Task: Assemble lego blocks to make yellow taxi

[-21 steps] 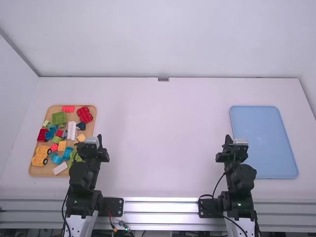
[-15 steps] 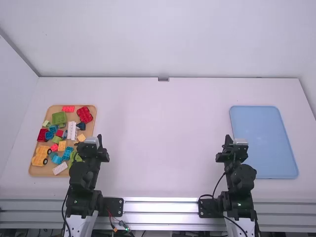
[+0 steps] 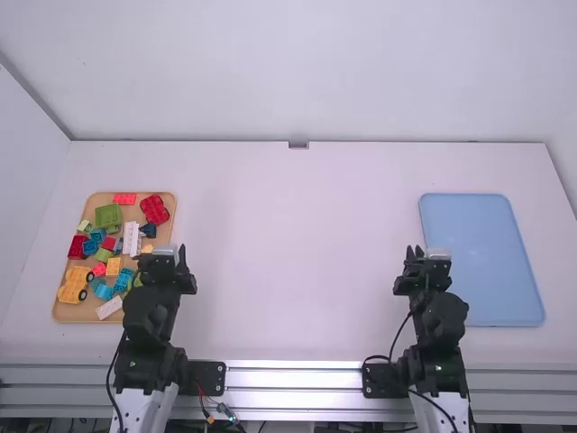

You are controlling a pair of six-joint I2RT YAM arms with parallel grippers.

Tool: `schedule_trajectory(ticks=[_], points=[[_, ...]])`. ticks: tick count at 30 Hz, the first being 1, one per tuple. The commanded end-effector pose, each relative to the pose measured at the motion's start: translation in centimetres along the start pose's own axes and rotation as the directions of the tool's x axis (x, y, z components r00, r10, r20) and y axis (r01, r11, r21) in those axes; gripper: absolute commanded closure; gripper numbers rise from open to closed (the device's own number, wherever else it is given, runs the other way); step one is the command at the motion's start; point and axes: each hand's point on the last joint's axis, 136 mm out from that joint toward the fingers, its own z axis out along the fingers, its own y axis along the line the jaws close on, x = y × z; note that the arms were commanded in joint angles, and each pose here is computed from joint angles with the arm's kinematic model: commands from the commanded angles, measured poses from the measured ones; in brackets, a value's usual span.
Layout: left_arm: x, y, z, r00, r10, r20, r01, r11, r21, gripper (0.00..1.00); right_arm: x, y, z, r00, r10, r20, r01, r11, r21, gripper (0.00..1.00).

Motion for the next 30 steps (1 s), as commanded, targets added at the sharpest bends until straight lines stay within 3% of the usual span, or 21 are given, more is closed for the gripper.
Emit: schedule_trajectory(ticks=[1, 9, 17, 25, 30], points=[[-1.9, 0.7, -0.3, 1.000, 0.027, 0.013, -0.026, 0.999, -0.033, 0.83, -2.4, 0.5, -0.2, 0.999, -0.009, 0.036, 0.010, 1.000, -0.023, 0.83], [-3.8, 2.4, -0.1, 0.997, 0.050, -0.055, -0.056, 0.993, -0.104, 0.69, -4.4, 1.5, 0.7, 0.999, -0.023, 0.025, 0.025, 0.997, -0.073, 0.69], [-5.6, 5.2, 0.5, 0.975, 0.084, -0.205, -0.119, 0.980, -0.162, 0.54, -6.5, 2.5, 2.0, 0.997, -0.075, 0.021, 0.077, 0.990, -0.118, 0.54], [-7.2, 11.3, 1.3, 0.889, 0.036, -0.457, -0.162, 0.957, -0.241, 0.38, -8.7, 3.5, 3.9, 0.992, -0.121, 0.028, 0.124, 0.979, -0.161, 0.37], [-5.9, 15.5, 1.6, 0.746, 0.099, -0.658, -0.253, 0.957, -0.142, 0.28, -10.0, 3.7, 5.4, 0.990, -0.138, 0.038, 0.143, 0.974, -0.174, 0.28]])
